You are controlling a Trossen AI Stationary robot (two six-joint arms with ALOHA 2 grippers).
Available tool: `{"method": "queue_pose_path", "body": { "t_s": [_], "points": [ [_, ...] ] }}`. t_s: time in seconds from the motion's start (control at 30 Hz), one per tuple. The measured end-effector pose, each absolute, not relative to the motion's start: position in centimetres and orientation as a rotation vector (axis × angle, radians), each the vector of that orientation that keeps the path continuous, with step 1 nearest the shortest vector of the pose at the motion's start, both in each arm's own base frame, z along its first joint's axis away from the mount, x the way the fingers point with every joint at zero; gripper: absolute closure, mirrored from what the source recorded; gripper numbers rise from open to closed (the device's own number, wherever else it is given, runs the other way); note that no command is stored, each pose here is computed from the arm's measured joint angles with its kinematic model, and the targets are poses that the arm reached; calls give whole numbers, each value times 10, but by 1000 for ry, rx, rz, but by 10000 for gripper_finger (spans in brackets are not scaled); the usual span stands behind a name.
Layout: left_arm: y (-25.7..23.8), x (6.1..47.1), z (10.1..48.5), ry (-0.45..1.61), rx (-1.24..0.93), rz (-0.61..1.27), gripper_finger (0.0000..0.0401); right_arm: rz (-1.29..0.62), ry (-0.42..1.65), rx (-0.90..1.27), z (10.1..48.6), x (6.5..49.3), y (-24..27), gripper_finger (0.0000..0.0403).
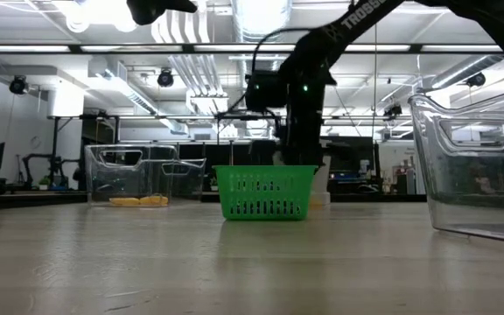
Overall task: Sort spring keychains
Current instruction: Put the yellow spring keychain into the top transparent bin
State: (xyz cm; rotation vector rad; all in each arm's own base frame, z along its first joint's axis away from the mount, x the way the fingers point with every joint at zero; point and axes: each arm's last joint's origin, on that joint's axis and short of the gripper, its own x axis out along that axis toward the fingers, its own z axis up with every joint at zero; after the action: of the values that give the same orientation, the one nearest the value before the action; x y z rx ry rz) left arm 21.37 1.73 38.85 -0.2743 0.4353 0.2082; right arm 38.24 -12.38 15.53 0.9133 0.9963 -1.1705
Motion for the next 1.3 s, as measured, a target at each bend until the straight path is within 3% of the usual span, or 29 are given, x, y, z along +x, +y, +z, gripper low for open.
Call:
{"method": "queue_pose_path", "body": {
  "t_s": [0.27,0.53,1.3],
  "points": [
    [17,214,388,437,-251,203,284,-1171,947,807,178,386,-112,394],
    [17,214,388,439,-254,202,284,-1285,992,865,164,374,-130,394],
    [17,213,387,457,-247,195,284,-1241,1072,908,156,366,-133,394]
  ]
}}
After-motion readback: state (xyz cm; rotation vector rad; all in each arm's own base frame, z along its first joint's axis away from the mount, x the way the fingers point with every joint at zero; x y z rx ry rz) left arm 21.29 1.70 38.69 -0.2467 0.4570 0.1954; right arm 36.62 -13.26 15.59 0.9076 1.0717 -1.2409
